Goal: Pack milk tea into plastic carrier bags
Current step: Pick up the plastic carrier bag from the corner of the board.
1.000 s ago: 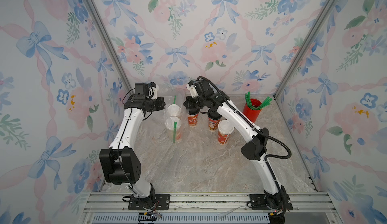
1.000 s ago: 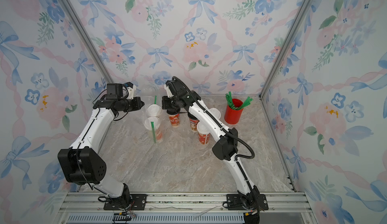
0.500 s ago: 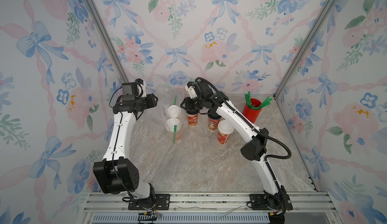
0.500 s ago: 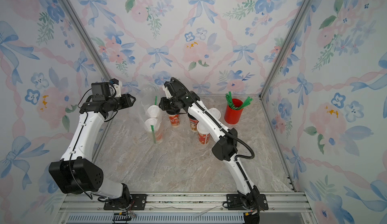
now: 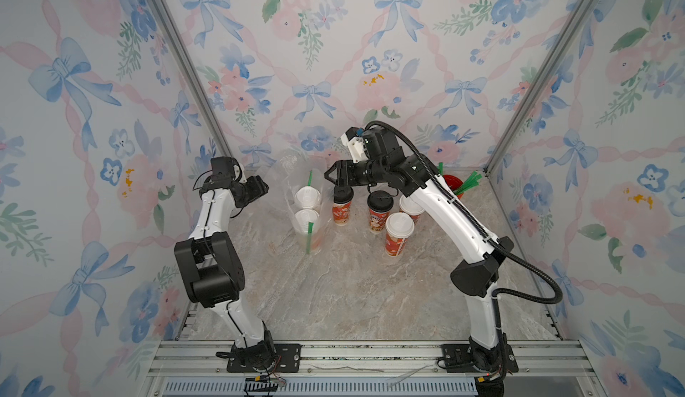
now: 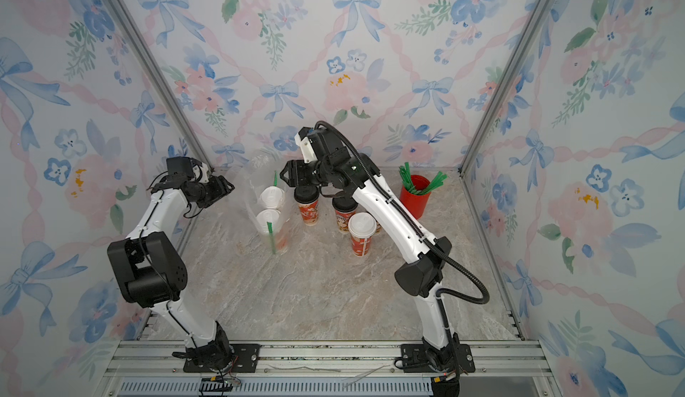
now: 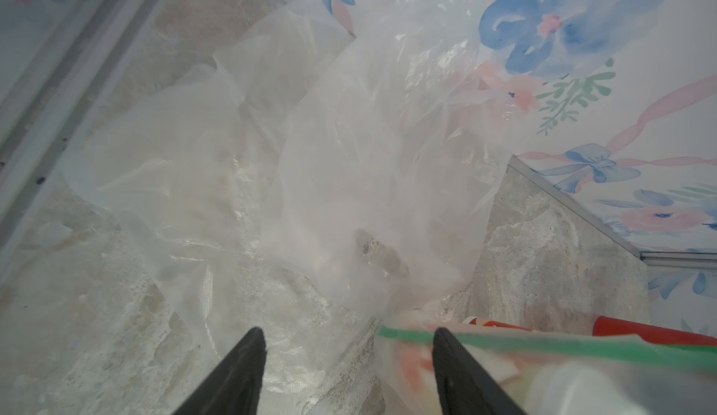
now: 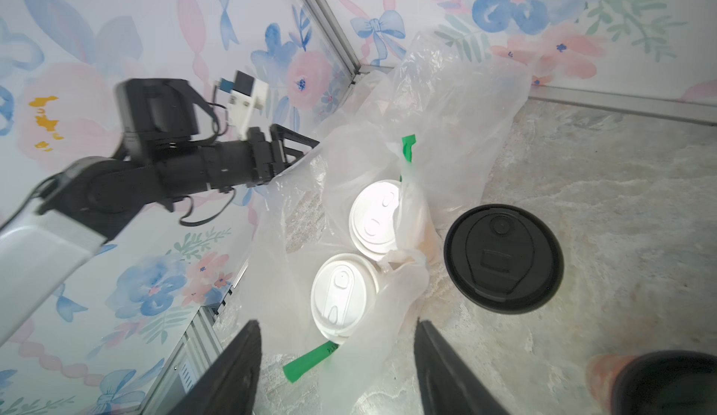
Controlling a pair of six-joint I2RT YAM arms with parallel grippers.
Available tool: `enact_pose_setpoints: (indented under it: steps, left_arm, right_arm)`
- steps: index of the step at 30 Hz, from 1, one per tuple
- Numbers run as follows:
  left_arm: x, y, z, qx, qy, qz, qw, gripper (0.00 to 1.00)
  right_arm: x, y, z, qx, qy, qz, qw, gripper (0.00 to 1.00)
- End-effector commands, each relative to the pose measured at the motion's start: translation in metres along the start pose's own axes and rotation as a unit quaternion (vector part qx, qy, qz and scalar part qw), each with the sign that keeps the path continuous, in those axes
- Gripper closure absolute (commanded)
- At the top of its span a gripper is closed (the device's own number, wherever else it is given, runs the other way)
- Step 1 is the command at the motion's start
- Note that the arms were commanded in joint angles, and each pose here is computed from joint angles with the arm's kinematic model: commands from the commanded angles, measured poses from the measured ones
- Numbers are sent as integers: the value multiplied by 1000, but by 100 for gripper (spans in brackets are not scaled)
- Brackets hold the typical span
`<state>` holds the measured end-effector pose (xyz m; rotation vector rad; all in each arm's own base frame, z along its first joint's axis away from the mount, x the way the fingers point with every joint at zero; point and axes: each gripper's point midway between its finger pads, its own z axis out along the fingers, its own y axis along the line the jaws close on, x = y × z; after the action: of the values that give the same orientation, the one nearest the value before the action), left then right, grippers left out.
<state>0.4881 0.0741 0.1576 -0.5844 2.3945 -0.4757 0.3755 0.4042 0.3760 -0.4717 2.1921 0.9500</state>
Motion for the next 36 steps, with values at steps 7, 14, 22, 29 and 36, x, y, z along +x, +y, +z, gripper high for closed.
enact_pose_setpoints:
  steps: [7, 14, 22, 29, 36]
  left_arm:
    - [-9, 23, 76, 11, 30, -41, 999, 16]
    - [-31, 3, 101, 84, 27, -49, 995, 44]
    - [-79, -37, 82, 109, -32, -14, 993, 95]
    - [-132, -69, 35, 109, -117, 22, 987, 100]
    - [-167, -101, -40, 107, -199, 61, 972, 100]
  right_arm:
    - [-4, -5, -37, 0, -19, -3, 1000, 35]
    - [-3, -15, -52, 9, -31, 4, 999, 35]
    - [-2, -18, -63, 18, -36, 3, 999, 35]
    - [1, -20, -73, 27, -37, -1, 999, 35]
    - [4, -24, -83, 38, -42, -5, 998, 35]
